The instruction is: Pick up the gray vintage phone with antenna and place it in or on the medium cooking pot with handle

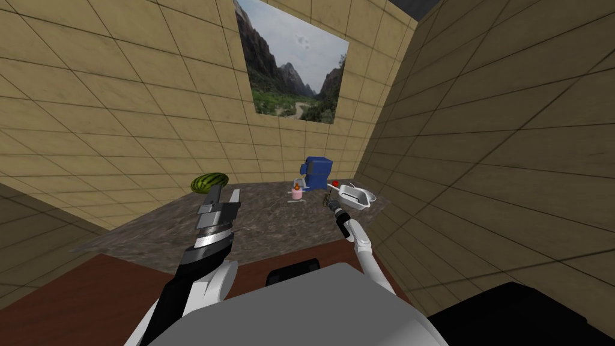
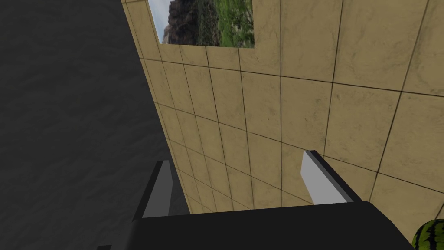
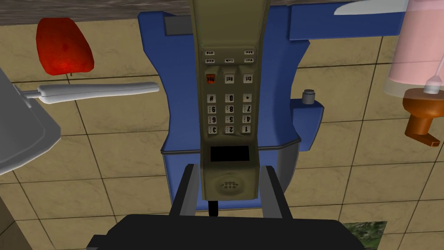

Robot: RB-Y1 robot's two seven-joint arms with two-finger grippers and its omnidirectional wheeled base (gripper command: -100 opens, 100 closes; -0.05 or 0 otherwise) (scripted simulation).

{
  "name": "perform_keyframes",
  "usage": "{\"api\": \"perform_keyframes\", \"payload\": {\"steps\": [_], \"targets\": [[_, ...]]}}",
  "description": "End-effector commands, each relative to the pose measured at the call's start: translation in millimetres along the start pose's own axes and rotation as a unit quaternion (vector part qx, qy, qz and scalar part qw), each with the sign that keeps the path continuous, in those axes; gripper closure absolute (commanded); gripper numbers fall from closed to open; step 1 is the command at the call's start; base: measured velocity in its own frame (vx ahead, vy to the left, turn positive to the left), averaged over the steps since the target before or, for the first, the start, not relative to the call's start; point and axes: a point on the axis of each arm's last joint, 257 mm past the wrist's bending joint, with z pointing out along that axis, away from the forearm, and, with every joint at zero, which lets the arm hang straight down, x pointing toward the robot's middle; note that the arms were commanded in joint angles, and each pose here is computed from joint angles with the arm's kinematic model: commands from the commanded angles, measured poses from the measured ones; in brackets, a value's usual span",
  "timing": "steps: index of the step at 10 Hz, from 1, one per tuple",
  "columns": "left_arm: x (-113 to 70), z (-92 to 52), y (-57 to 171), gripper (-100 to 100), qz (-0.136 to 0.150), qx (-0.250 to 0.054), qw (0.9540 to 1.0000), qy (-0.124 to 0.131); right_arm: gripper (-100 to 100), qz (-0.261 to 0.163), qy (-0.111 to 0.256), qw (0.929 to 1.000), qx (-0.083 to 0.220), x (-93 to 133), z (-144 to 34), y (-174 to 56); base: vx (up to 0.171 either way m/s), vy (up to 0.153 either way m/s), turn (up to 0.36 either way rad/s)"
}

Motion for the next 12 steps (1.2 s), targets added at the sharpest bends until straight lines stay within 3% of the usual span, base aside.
{"api": "perform_keyframes", "payload": {"steps": [1, 2, 6, 10, 12], "targets": [[0.0, 0.0, 0, 0, 0.0, 0.0, 1.0, 0.0, 0, 0.0, 0.0, 1.0, 0.0, 0, 0.0, 0, 0.0, 0.0, 0.0], [0.0, 0.0, 0, 0, 0.0, 0.0, 1.0, 0.0, 100, -0.017, -0.001, 0.9998, 0.0, -5, -0.4, -7, -0.088, 0.089, -0.019], [0.1, 0.1, 0, 0, 0.0, 0.0, 1.0, 0.0, 100, -0.046, -0.011, 0.9989, -0.006, -23, 4.0, -16, -0.081, 0.189, 0.001], [0.1, 0.0, 0, 0, 0.0, 0.0, 1.0, 0.0, 100, -0.074, -0.033, 0.9966, -0.017, -66, 13.8, -36, -0.025, 0.225, 0.038], [0.1, 0.0, 0, 0, 0.0, 0.0, 1.0, 0.0, 100, -0.078, -0.039, 0.996, -0.02, -81, 15.7, -44, 0.039, 0.129, 0.022]]}}
